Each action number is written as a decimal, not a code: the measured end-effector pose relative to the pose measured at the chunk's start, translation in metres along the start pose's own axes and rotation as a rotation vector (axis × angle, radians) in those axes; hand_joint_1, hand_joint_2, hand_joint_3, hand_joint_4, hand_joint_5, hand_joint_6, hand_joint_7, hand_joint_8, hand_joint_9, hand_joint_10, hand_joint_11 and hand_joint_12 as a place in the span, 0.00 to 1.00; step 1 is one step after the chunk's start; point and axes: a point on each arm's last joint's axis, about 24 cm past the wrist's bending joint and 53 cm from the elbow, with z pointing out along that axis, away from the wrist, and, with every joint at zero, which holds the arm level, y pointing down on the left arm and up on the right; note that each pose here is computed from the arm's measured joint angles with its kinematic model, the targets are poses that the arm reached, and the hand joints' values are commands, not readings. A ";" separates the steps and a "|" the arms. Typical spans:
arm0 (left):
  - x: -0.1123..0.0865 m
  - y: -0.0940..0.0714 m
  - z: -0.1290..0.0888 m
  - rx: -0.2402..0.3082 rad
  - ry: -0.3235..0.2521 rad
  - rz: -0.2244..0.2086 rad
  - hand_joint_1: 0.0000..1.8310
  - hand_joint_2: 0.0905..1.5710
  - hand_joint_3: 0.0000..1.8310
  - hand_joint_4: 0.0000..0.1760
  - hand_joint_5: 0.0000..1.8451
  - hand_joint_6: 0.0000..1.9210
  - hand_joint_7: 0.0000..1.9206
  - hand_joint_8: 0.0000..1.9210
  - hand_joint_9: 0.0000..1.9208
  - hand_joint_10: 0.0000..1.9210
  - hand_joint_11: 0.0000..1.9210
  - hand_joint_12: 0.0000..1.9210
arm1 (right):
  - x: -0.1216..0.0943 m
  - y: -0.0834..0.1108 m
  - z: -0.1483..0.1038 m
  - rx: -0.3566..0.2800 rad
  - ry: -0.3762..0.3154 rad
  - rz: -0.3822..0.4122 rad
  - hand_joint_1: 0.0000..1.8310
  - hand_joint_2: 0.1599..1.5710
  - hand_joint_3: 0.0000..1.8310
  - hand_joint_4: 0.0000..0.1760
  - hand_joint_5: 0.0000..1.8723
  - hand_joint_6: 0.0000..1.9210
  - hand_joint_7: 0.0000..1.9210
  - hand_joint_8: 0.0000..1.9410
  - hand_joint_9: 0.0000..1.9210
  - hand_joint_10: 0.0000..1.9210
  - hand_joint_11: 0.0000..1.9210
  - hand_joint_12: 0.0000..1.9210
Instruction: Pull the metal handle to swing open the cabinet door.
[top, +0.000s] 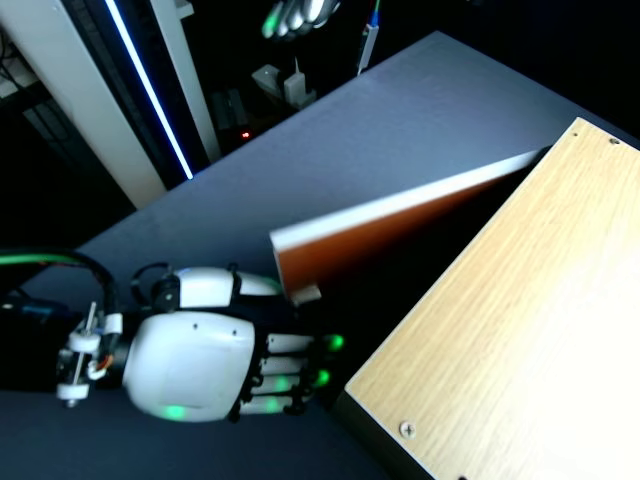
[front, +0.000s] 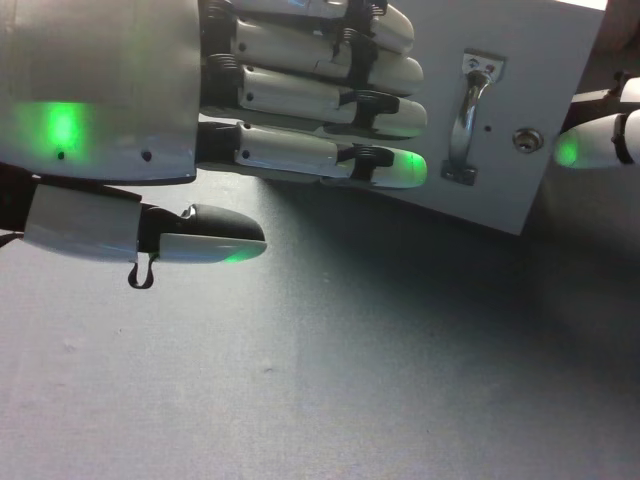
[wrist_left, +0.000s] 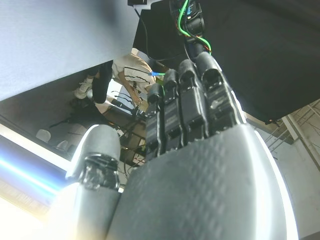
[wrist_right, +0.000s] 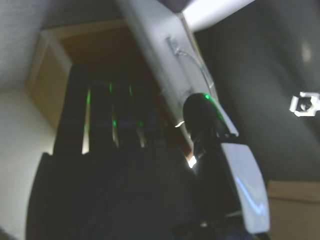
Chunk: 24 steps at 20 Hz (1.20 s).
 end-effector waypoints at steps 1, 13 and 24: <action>0.000 0.000 0.000 0.000 0.000 0.000 0.00 1.00 0.07 0.00 0.13 0.00 0.13 0.00 0.12 0.00 0.00 0.28 | 0.000 0.000 0.000 0.001 -0.001 0.000 0.00 1.00 0.08 0.00 0.09 0.00 0.08 0.00 0.08 0.00 0.00 0.25; 0.000 0.000 0.000 0.000 0.000 0.000 0.00 1.00 0.07 0.00 0.15 0.00 0.15 0.00 0.14 0.00 0.00 0.31 | 0.032 0.016 0.004 -0.060 0.084 0.011 0.00 1.00 0.08 0.00 0.10 0.00 0.09 0.00 0.08 0.00 0.00 0.28; 0.000 0.000 0.000 0.001 0.000 0.000 0.00 1.00 0.06 0.00 0.15 0.00 0.15 0.00 0.14 0.00 0.00 0.31 | 0.051 0.042 0.008 -0.117 0.126 0.001 0.00 1.00 0.08 0.00 0.09 0.00 0.08 0.00 0.08 0.00 0.00 0.26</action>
